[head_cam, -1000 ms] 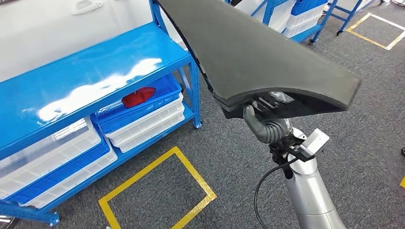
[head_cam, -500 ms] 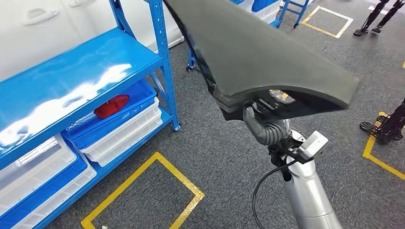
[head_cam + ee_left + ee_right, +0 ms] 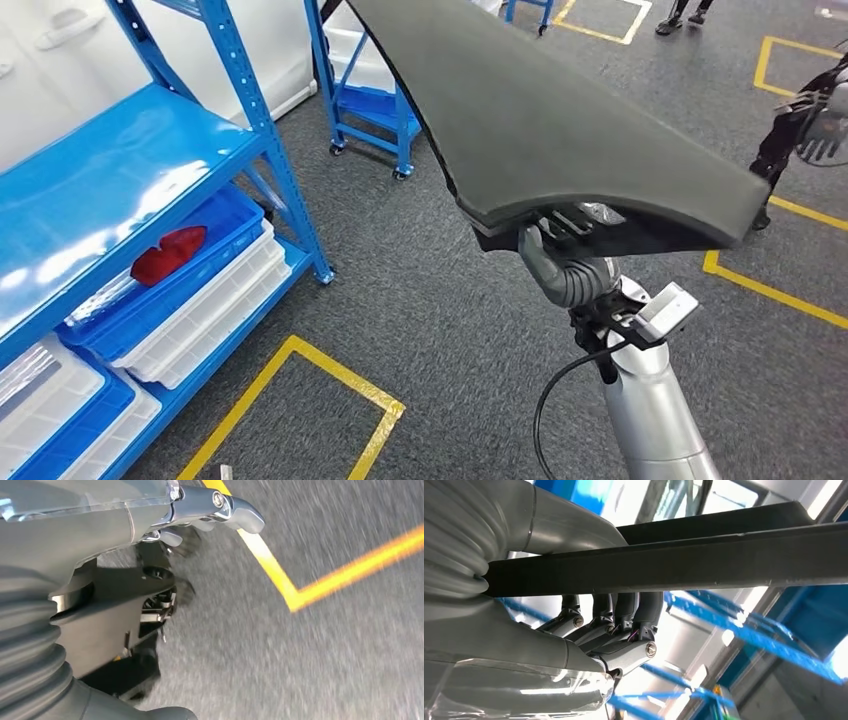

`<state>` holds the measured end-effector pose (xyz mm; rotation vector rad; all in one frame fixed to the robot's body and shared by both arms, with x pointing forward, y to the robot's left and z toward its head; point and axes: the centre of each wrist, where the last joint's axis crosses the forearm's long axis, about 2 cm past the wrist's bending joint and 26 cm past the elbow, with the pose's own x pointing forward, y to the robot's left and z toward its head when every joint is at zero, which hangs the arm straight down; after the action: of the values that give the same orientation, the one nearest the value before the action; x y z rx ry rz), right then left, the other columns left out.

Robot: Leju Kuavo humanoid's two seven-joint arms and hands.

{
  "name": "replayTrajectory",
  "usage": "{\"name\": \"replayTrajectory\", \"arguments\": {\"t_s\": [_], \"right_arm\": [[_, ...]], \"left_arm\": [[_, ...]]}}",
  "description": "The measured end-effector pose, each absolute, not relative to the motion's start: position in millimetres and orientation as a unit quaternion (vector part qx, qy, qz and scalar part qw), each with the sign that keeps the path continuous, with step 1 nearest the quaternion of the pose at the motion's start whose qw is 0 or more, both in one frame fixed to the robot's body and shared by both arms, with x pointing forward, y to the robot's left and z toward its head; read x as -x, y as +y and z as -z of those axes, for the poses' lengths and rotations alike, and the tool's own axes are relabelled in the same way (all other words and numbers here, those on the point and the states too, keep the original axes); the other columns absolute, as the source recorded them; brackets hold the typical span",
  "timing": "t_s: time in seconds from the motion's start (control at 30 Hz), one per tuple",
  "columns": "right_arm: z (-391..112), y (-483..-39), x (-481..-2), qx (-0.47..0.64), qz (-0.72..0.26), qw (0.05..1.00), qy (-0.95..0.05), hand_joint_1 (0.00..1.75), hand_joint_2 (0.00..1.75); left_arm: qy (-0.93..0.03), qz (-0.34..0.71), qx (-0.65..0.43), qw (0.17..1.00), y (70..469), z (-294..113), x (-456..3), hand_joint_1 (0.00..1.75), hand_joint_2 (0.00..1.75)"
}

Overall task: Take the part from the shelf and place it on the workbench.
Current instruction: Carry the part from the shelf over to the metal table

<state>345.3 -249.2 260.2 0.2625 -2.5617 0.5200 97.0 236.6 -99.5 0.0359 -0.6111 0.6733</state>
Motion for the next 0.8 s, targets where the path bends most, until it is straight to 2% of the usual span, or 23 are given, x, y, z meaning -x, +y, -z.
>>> {"name": "replayTrajectory", "arguments": {"t_s": [0.8], "right_arm": [[-253.3,-240.3,-352.7,-0.105,-0.188,0.264,-0.940,1.75,1.75]], "left_arm": [[-0.267,-0.338,-0.039,0.901,240.0,103.8,-76.8,0.00,1.75]]}}
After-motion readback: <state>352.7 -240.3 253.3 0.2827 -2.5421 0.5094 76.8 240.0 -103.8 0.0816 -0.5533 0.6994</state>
